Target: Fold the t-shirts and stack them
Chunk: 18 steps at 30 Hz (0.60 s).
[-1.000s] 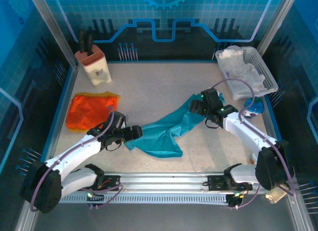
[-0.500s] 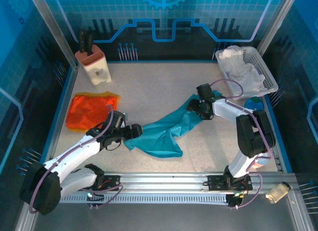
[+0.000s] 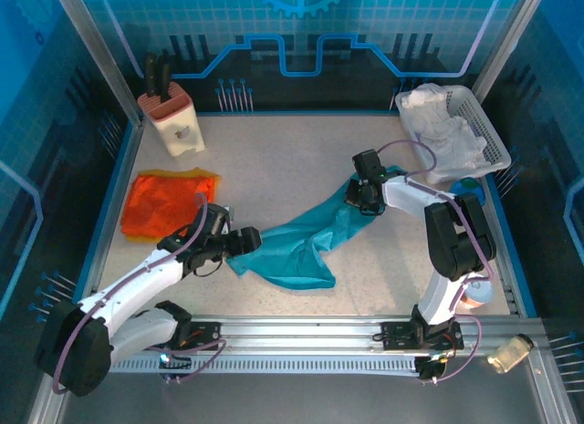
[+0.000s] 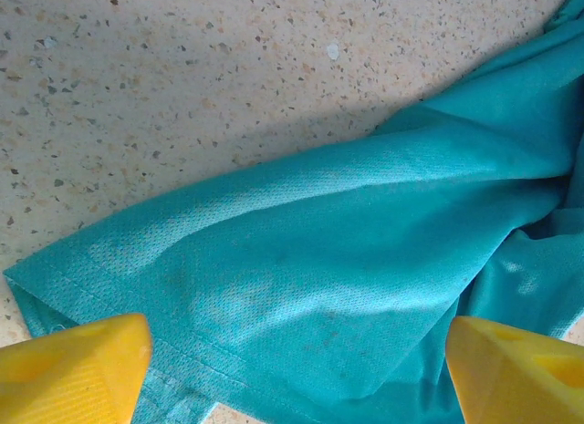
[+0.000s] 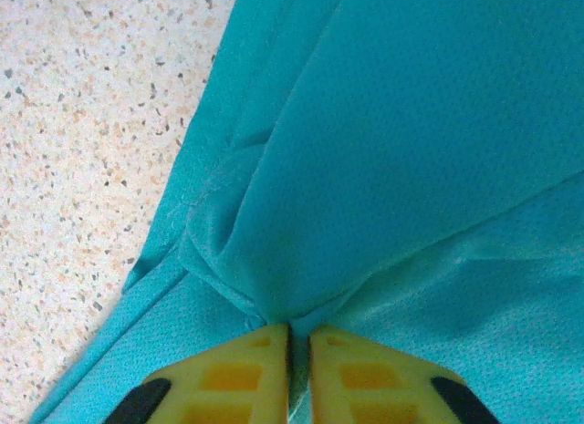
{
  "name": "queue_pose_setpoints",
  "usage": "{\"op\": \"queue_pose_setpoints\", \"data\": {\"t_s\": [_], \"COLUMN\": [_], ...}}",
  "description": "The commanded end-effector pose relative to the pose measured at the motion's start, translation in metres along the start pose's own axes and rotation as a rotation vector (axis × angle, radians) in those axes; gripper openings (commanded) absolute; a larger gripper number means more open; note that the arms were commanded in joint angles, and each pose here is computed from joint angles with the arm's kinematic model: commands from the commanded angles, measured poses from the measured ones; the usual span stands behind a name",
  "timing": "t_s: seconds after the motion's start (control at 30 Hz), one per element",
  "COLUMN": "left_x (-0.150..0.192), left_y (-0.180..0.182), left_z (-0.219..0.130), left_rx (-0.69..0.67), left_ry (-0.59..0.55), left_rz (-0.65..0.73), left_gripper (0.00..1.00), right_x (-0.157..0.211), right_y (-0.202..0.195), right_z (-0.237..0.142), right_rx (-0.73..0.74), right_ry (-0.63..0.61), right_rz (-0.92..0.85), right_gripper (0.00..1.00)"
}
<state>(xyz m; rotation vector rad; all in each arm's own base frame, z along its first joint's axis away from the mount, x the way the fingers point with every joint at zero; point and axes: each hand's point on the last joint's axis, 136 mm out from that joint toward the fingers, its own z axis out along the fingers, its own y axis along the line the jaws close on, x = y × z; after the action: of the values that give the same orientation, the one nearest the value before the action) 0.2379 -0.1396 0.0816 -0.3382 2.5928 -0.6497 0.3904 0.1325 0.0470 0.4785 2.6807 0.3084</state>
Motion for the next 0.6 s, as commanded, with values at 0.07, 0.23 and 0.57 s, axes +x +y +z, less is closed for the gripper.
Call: {"op": "queue_pose_setpoints", "data": {"t_s": [0.07, 0.23, 0.57], "left_x": [0.003, -0.003, -0.036], "left_y": [0.003, 0.003, -0.005], "left_z": [0.000, -0.003, -0.021], "left_rx": [-0.011, -0.031, -0.028], "left_ry": [-0.005, -0.014, -0.045], "left_rz": [-0.001, 0.026, 0.042], "left_gripper": [0.85, 0.87, 0.88], "right_x": [-0.024, -0.046, -0.004], "right_y": [-0.005, 0.012, 0.178], "right_z": [-0.017, -0.051, -0.126], "right_rx": [0.020, -0.017, -0.315], "right_ry": [-0.052, -0.123, -0.106], "right_rz": [-0.013, -0.090, -0.517], "right_gripper": [0.00, 0.00, 0.00]}}
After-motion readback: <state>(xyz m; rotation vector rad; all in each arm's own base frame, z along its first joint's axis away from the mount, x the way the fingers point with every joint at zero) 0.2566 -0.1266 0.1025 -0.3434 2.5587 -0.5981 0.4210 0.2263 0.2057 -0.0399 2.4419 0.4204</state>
